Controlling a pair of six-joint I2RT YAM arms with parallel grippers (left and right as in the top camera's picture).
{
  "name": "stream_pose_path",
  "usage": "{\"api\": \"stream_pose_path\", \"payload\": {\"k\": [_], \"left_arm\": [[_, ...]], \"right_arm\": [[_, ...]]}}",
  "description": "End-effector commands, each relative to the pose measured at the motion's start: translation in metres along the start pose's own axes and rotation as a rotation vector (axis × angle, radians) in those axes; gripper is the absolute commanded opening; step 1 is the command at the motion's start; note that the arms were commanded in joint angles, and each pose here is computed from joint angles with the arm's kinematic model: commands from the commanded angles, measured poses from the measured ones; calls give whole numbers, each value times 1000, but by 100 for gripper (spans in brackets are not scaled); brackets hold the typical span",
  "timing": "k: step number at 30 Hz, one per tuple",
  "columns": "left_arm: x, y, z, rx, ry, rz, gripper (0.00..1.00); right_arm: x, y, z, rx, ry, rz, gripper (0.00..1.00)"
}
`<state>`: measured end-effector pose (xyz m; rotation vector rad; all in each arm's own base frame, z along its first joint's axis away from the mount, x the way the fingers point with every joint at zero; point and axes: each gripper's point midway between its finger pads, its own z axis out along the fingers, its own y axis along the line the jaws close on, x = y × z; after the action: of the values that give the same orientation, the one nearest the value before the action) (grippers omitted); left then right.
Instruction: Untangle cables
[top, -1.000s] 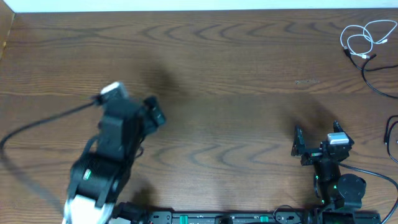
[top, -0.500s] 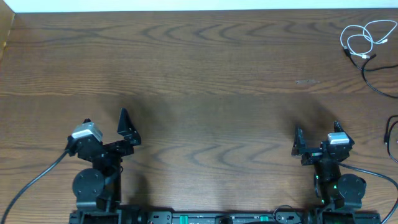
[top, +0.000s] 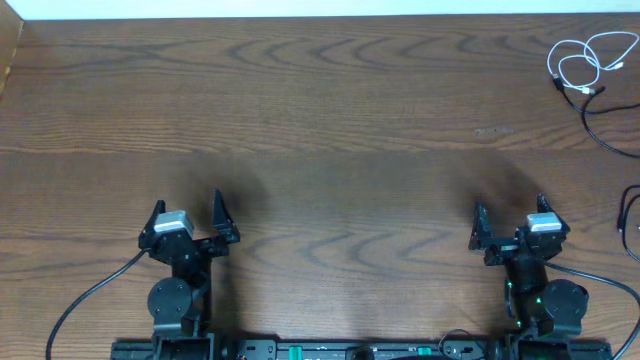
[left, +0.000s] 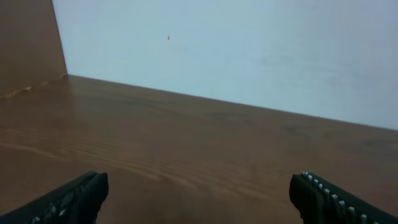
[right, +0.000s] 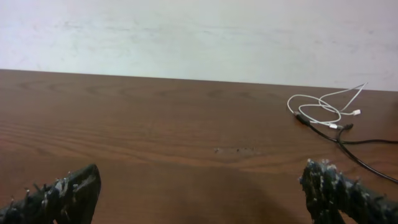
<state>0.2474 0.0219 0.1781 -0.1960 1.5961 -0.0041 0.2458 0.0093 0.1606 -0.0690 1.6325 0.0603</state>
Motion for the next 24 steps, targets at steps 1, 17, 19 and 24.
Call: {"api": "stream_pose_path", "payload": {"k": [1,17,19,24], "left_arm": [[13,2,0,0,3,24,98],[42,5,-3,-5,118,42,98],[42,5,-3,-5,119,42,98],[42,5,-3,-5,119,42,98]], "right_arm": [[1,-1,0,6,-1,-12,99],[1,-1,0,6,-1,-12,99],[1,-1,0,7,-1,-12,99],[1,-1,0,6,-1,-12,99]]}}
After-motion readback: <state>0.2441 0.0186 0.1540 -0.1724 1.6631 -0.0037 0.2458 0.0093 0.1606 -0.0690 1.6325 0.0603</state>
